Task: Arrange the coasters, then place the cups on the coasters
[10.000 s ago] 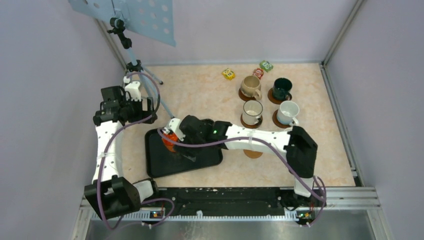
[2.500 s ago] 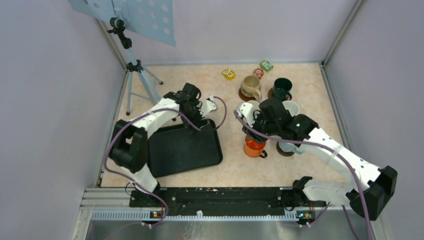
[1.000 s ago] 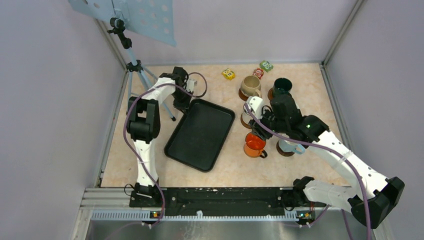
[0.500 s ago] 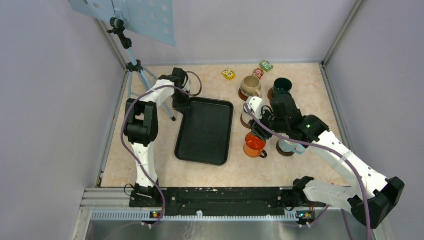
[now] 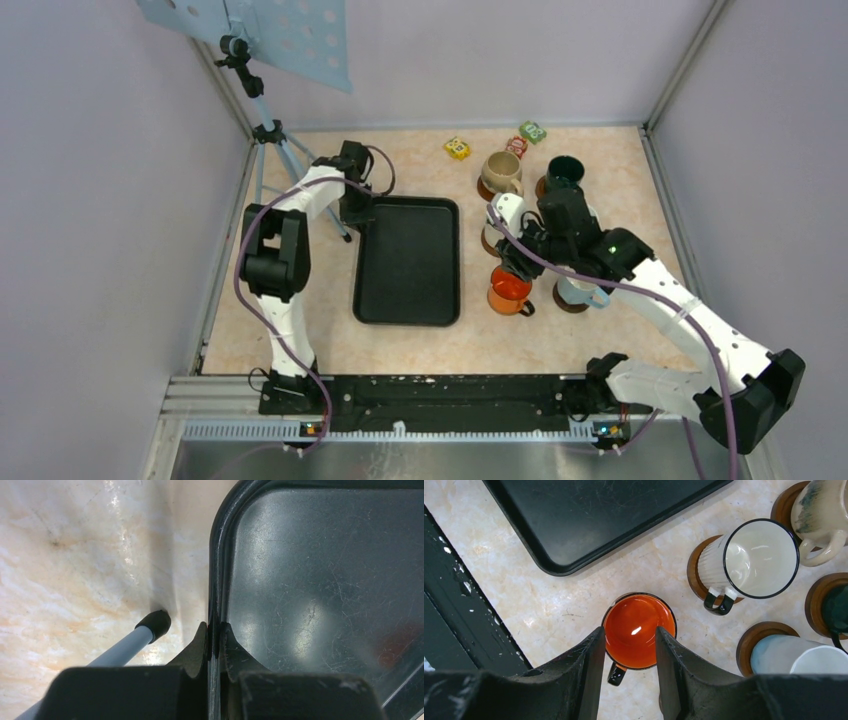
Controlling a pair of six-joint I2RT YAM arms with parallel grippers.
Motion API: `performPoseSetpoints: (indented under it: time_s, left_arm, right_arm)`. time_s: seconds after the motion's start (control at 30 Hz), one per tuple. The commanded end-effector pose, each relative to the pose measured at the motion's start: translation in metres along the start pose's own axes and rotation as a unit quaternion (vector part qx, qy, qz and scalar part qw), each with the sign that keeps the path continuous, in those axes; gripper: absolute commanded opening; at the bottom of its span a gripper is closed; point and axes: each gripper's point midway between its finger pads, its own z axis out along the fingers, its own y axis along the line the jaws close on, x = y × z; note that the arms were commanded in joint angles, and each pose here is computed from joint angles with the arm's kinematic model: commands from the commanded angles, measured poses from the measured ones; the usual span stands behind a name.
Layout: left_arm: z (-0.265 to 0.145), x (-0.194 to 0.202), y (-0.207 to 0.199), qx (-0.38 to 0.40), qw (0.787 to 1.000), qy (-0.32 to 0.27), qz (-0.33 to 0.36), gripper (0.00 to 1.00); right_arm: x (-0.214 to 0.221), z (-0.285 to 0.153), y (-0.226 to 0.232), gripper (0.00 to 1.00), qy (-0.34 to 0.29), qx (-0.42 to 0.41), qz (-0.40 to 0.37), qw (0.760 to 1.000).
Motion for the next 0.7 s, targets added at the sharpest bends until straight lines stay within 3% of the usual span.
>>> performPoseSetpoints:
  time_s: [0.0,0.1,0.17,0.27,0.33,0.37,0.67]
  left_arm:
    - [-0.023,-0.030,0.014,-0.038,0.995,-0.081,-0.034,0.05]
    - [-0.020,-0.027,0.014,-0.037,0.996,-0.076,-0.035,0.05]
    - [-0.019,-0.027,0.015,-0.042,0.996,-0.076,-0.036,0.11]
    - [-0.019,-0.027,0.015,-0.041,0.996,-0.078,-0.032,0.34]
    - [-0.021,-0.029,0.013,-0.034,0.996,-0.080,-0.026,0.55]
    - [-0.023,-0.028,0.011,-0.028,0.996,-0.080,-0.022,0.61]
    - [-0.046,-0.034,-0.005,0.009,0.994,-0.103,0.021,0.78]
  right_arm:
    - [-0.017,-0.004,-0.003,0.41,-0.026,0.000,0.003,1.000]
    - [-0.016,-0.004,-0.003,0.41,-0.025,0.000,0.003,1.000]
    - [-0.016,-0.004,-0.003,0.41,-0.025,0.000,0.004,1.000]
    - [-0.015,-0.004,-0.003,0.41,-0.023,0.000,0.004,1.000]
    - [-0.015,-0.004,-0.003,0.41,-0.024,0.001,0.004,1.000]
    - [-0.016,-0.004,-0.003,0.41,-0.024,0.001,0.004,1.000]
    - [-0.018,-0.005,-0.004,0.47,-0.022,0.002,0.008,1.000]
